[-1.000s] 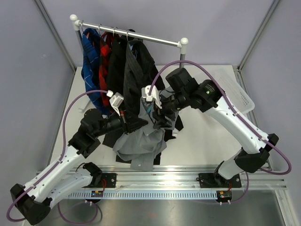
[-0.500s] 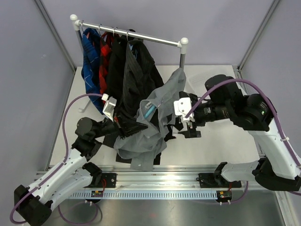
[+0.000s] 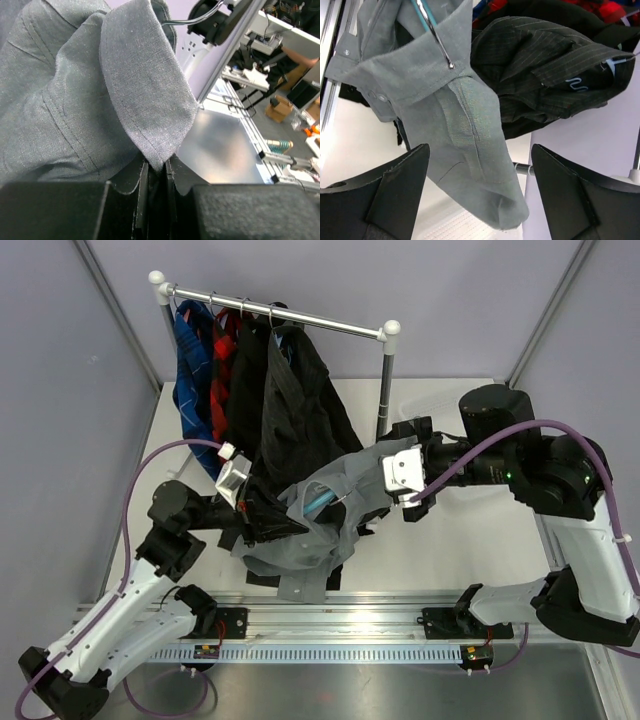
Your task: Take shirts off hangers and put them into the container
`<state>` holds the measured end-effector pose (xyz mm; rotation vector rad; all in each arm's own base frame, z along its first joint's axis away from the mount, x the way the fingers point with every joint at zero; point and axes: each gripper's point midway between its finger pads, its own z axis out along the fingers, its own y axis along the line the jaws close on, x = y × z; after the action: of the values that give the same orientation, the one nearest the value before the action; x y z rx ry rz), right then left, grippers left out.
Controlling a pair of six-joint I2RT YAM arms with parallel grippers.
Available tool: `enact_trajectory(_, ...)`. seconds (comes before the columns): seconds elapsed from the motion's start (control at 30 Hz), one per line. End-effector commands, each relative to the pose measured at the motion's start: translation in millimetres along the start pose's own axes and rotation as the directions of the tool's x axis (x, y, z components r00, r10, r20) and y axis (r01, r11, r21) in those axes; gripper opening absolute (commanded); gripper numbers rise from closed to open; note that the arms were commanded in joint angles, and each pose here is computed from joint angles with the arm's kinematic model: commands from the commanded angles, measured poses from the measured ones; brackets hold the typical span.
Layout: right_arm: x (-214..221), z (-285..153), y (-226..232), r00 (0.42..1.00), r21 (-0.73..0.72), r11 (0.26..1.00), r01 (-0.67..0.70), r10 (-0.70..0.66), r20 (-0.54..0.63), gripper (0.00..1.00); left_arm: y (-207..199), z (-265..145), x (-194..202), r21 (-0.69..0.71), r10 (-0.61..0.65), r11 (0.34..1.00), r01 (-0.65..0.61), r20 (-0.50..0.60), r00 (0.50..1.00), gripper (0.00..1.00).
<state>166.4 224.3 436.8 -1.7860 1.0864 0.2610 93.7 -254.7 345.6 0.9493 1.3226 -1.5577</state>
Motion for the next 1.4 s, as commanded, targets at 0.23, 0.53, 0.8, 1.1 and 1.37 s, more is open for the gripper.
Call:
enact_trajectory(0.23,45.4,32.6,68.7,0.996,-0.315,0.949,0.0,-0.027,-0.081,0.86,-38.2,-0.8,-26.0,0.163,0.157,0.975,-0.15,-0.031,0.987,0.0)
enact_trajectory(0.53,22.6,43.7,78.2,0.998,-0.38,0.924,-0.036,0.053,0.035,0.75,-26.8,7.2,-29.5,0.158,0.128,0.98,-0.121,-0.035,0.991,0.0)
enact_trajectory(0.8,7.6,21.7,25.8,0.992,-0.101,0.988,-0.119,0.121,0.019,0.86,5.1,11.7,-40.3,-0.026,0.035,0.999,-0.034,0.077,0.996,0.0)
enact_trajectory(1.1,-2.6,-3.8,-15.2,0.966,0.14,0.956,-0.258,0.252,0.061,0.9,16.0,0.0,-41.7,-0.137,-0.094,0.983,0.126,0.219,0.971,0.0)
enact_trajectory(1.37,12.6,48.5,20.6,0.856,-0.032,0.861,-0.507,0.507,0.097,0.93,8.0,-1.9,-51.8,-0.117,-0.11,0.983,0.145,0.261,0.959,0.0)
